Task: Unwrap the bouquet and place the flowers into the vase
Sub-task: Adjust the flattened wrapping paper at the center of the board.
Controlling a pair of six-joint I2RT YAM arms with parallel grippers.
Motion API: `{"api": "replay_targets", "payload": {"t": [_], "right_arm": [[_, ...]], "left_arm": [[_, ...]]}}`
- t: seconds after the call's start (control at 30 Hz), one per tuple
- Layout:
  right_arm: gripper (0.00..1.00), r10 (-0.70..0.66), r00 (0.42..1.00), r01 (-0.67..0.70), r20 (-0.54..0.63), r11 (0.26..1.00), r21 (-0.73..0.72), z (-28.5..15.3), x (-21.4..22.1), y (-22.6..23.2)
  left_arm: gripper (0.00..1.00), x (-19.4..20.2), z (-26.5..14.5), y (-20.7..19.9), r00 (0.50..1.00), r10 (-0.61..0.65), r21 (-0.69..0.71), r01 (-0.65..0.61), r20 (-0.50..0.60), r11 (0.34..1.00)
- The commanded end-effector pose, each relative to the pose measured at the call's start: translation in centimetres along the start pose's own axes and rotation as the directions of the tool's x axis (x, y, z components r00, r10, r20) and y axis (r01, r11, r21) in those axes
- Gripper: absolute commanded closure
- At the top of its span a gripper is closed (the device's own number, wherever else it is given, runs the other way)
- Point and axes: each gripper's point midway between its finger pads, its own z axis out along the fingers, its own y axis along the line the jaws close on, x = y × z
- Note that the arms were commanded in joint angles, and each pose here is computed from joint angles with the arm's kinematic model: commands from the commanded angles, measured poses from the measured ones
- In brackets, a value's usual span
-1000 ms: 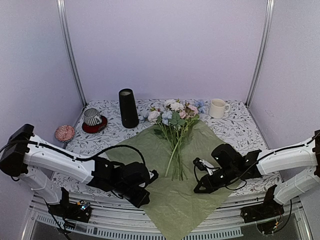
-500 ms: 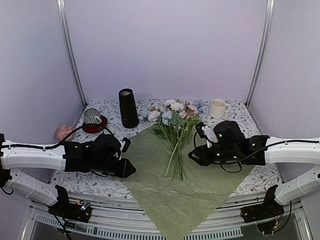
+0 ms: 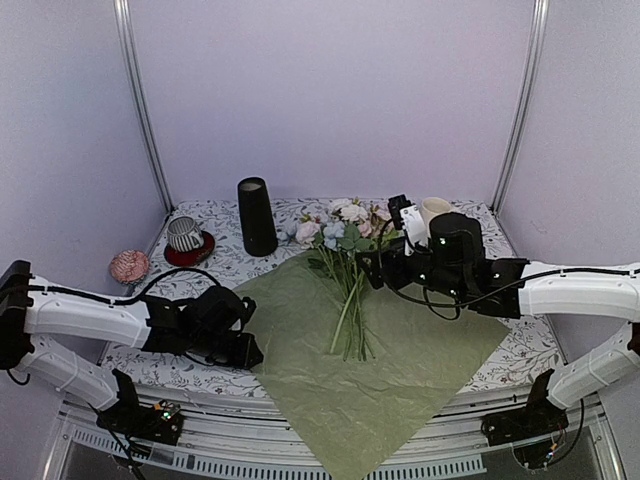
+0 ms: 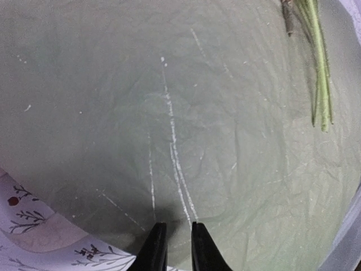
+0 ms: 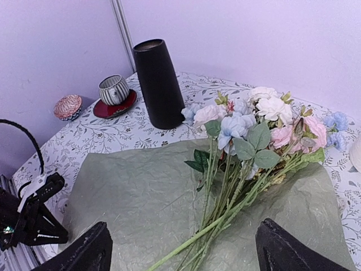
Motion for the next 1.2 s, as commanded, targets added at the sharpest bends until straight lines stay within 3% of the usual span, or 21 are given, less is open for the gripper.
{"api": "replay_targets", "payload": {"t": [0.0, 0.17, 0.33, 0.63, 0.93, 1.17], "right_arm": [[0.07, 0.011, 0.998, -0.016, 0.060, 0.996, 0.089, 1.4, -0.4, -3.2], [0.04, 0.022, 1.000, -0.023, 0.008, 0.991, 0.133, 2.4, 2.5, -5.3], [0.11, 0.010, 0.999, -0.007, -0.042, 0.996, 0.087, 2.8, 6.7, -5.4], [0.13, 0.018, 1.000, -0.018, -0.001, 0.998, 0.063, 2.4, 7.6, -5.4], [0.13, 0.050, 0.999, -0.049, -0.017, 0.993, 0.103, 2.6, 8.2, -6.1], [0.14, 0.057, 0.998, -0.053, -0.037, 0.994, 0.100, 3.4, 8.5, -5.9]], "left_arm": [[0.82, -0.2, 0.4, 0.5, 1.000, -0.022, -0.037, 0.022, -0.016, 0.999], [0.82, -1.9, -1.2, 0.3, 0.999, -0.018, -0.069, 0.021, 0.038, 0.997], [0.79, -4.6, -2.6, -1.7, 0.993, 0.010, -0.019, -0.008, 0.119, 1.000], [0.75, -9.4, -2.1, -3.7, 0.971, 0.034, 0.021, -0.040, 0.238, 0.999], [0.72, -6.3, 1.0, 0.6, 0.985, -0.089, 0.015, 0.088, 0.147, 0.996], [0.72, -3.5, 2.0, 2.7, 0.990, -0.114, -0.033, 0.117, 0.084, 0.993]]}}
